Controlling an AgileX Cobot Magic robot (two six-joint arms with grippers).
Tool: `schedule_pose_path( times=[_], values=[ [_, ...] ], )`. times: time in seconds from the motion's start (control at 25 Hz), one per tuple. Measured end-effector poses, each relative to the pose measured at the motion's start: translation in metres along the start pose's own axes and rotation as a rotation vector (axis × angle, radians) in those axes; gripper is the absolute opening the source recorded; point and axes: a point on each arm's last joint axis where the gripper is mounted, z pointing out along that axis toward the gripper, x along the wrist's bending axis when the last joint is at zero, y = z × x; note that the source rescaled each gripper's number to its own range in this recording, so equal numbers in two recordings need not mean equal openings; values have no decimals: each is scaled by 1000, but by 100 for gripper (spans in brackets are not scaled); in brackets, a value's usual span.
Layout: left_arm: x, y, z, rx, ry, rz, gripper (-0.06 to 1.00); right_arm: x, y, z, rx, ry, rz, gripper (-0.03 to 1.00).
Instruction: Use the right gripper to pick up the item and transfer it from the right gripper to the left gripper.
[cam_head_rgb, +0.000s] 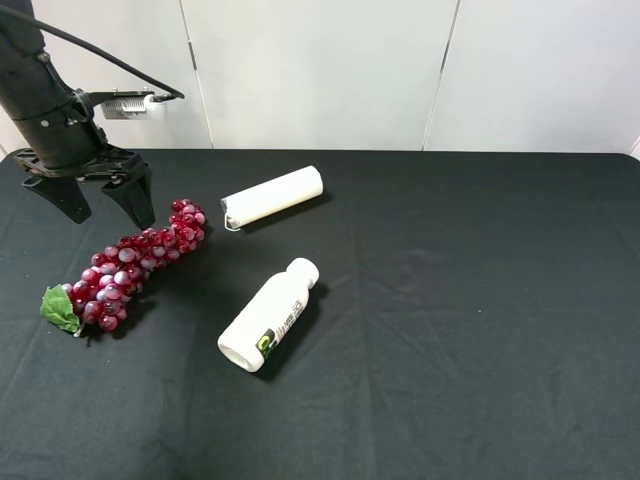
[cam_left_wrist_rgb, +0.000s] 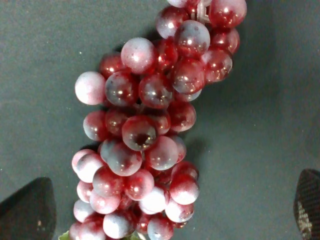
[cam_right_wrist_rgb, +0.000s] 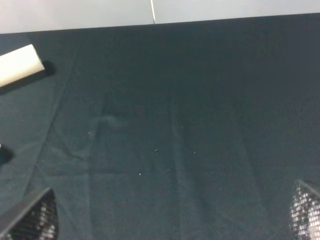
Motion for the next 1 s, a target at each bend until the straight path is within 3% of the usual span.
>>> schedule_pose_path(
  times=[0.72,1.0],
  values=[
    [-1,1,0,-6,-9,-15,91,0,0,0,0,0,0,100],
    [-8,-6,-21,-54,-19,-22,99,0,0,0,0,0,0,100]
  ],
)
